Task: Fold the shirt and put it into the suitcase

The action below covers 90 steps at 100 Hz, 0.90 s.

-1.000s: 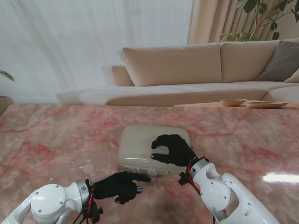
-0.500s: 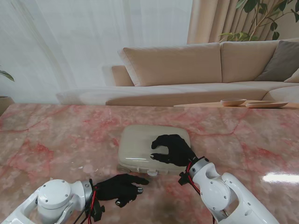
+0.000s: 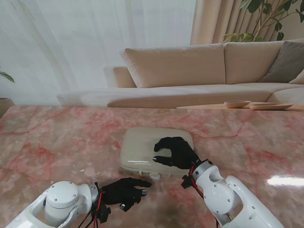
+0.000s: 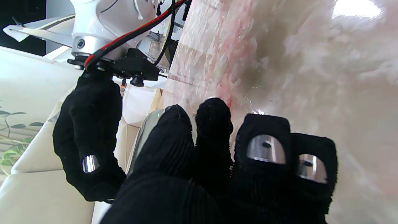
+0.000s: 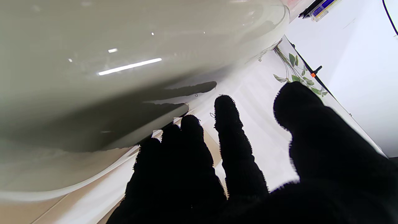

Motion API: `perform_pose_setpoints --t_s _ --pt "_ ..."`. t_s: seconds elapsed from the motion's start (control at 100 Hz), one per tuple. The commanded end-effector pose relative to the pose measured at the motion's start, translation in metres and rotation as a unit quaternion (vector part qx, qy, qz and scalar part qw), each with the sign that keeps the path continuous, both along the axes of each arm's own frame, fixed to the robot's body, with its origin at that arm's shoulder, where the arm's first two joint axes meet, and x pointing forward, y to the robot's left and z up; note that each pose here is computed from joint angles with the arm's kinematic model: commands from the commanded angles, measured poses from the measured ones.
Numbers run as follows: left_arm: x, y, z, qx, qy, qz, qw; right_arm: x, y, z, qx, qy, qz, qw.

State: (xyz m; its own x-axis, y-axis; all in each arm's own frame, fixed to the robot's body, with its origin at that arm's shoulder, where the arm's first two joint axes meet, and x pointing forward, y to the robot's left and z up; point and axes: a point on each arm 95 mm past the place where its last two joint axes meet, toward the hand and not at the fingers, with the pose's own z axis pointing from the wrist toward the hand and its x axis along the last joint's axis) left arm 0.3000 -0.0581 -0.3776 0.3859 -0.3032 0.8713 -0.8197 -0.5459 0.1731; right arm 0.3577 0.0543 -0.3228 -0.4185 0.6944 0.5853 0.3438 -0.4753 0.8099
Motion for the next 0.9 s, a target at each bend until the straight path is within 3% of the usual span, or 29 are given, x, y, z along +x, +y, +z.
perform_pose_setpoints --t_s 0.0,0.36,0.89 --pt "-0.001 -0.001 -0.007 -0.001 0.013 0.007 0.9999 -0.020 -0.008 -0.049 -0.032 0.078 -0.001 0.9965" --pt "0.005 -0.001 -0.014 -0.013 0.032 0.033 0.9989 -0.020 -0.007 -0.050 -0.033 0.081 0.000 0.9962" --pt "0.010 -0.004 -0.015 -0.019 0.036 0.040 0.9984 -0.020 -0.008 -0.053 -0.034 0.086 -0.001 0.9957"
